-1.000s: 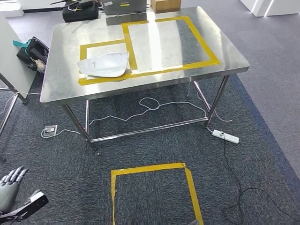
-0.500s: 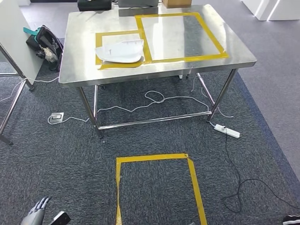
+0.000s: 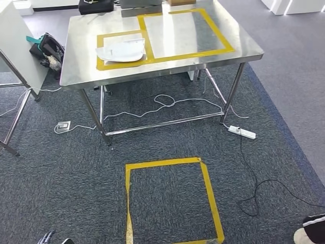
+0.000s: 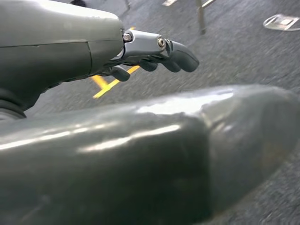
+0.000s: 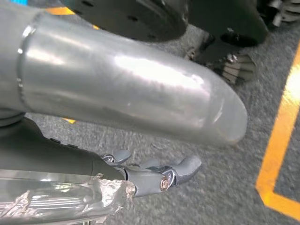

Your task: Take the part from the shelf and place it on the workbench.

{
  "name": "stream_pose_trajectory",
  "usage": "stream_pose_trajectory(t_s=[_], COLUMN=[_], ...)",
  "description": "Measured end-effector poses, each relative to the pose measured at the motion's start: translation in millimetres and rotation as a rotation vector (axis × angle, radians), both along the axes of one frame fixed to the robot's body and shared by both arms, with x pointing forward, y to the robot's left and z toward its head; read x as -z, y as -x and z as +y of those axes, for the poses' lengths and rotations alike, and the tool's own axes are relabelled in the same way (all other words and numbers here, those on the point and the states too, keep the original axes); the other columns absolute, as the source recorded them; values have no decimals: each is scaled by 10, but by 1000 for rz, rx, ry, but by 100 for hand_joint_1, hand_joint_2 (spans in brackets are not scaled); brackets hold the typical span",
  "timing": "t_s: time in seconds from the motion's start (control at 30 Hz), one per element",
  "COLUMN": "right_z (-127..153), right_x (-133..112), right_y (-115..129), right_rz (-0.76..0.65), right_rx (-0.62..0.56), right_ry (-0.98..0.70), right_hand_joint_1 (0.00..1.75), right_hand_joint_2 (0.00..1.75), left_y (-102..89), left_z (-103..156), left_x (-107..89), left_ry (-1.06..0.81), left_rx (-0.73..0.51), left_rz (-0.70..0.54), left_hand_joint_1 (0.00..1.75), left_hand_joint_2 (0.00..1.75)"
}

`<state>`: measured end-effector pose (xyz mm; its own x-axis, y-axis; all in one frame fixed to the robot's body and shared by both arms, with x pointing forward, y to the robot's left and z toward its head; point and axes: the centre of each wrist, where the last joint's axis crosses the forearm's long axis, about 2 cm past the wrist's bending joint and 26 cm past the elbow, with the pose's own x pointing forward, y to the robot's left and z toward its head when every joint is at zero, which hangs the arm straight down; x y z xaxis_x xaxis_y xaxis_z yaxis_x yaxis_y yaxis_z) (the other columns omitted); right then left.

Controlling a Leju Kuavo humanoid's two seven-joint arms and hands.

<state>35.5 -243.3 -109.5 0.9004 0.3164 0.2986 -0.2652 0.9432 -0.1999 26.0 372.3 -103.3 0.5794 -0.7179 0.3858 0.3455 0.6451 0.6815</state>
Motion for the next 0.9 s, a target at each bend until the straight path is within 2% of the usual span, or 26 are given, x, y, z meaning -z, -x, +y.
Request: stream_pose_trajectory(t_s=[0.3,0.63,0.9], right_z=[-5,-8,-5], right_x=[3,5,3], right_y=[48,77,71], right_rz=[0,-5,-7], right_rx=[-37,-70,-63], right_ry=[37,59,64], right_hand_joint_1=[0,0,0], right_hand_joint_2=[0,0,0], left_y=[65,179,237], left_z=[-57,-265,-359], left_x=[21,62,80], left_ry=[9,48,102], left_rx=[-64,-128,-240], left_rz=[100,262,372], left_hand_joint_1=[0,0,0], left_hand_joint_2=[0,0,0])
